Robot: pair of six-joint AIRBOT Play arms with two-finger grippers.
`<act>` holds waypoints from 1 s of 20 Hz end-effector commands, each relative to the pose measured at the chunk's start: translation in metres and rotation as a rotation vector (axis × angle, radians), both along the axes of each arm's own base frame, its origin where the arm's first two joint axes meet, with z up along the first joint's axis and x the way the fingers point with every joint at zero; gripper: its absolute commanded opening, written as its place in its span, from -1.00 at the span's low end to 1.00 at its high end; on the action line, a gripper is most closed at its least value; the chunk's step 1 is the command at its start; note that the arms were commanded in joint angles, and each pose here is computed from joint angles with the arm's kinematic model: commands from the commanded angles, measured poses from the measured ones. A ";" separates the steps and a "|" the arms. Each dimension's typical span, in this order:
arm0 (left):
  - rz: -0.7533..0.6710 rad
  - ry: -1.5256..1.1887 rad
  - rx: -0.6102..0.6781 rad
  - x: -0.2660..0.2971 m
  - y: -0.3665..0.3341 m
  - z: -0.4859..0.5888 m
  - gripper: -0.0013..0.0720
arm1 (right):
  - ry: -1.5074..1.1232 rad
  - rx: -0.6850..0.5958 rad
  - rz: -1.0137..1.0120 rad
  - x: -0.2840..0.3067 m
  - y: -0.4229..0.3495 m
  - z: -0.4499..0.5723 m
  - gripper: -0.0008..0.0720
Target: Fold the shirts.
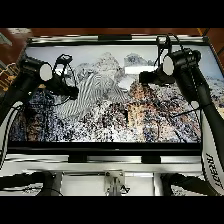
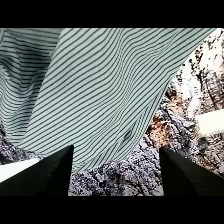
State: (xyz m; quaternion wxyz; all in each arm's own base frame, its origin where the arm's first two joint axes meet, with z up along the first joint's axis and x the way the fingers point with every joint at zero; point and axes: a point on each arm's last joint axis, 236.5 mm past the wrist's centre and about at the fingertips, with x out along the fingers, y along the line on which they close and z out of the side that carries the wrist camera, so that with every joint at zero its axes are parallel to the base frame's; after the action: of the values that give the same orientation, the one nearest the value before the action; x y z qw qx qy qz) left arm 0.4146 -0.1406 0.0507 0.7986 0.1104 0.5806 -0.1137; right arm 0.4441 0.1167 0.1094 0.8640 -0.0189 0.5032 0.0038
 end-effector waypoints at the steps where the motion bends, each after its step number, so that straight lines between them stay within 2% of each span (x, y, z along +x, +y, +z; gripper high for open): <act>1: 0.009 0.044 0.028 0.009 0.004 -0.030 0.71 | -0.006 -0.170 -0.043 0.000 -0.040 0.005 0.63; 2: 0.011 0.035 0.030 0.016 0.005 -0.037 0.81 | 0.000 -0.195 -0.052 -0.001 -0.046 0.005 0.63; 3: 0.029 0.015 0.026 0.025 0.006 -0.041 1.00 | 0.006 -0.209 -0.059 -0.003 -0.050 0.005 0.63; 6: 0.186 -0.032 -0.035 0.053 0.018 -0.057 1.00 | 0.045 -0.220 -0.075 -0.011 -0.056 0.002 0.63; 9: 0.242 -0.095 -0.118 0.081 0.014 -0.068 1.00 | 0.098 -0.205 0.011 -0.020 -0.044 -0.005 0.63; 14: 0.300 -0.021 -0.373 0.090 -0.043 -0.102 0.95 | 0.138 -0.022 0.090 -0.035 0.000 -0.007 0.63; 15: 0.303 -0.001 -0.374 0.087 -0.045 -0.107 0.39 | 0.131 -0.016 0.099 -0.036 0.001 -0.003 0.63; 16: 0.293 0.009 -0.365 0.085 -0.045 -0.109 -0.36 | 0.119 -0.017 0.103 -0.037 0.000 0.002 0.63; 17: 0.267 0.008 -0.356 0.083 -0.044 -0.108 -0.70 | 0.103 -0.024 0.103 -0.038 -0.002 0.008 0.63; 18: 0.229 0.010 -0.349 0.081 -0.046 -0.105 -0.79 | 0.085 -0.038 0.099 -0.038 -0.007 0.015 0.63; 20: 0.124 0.000 -0.381 0.074 -0.064 -0.089 -0.80 | 0.018 -0.090 0.079 -0.037 -0.024 0.035 0.63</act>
State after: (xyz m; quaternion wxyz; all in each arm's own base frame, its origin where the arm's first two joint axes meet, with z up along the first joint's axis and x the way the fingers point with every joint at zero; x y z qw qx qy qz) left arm 0.4954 -0.1831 -0.0496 0.8147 -0.0890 0.5608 -0.1178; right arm 0.4076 0.1055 0.1241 0.8417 -0.0630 0.5355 0.0284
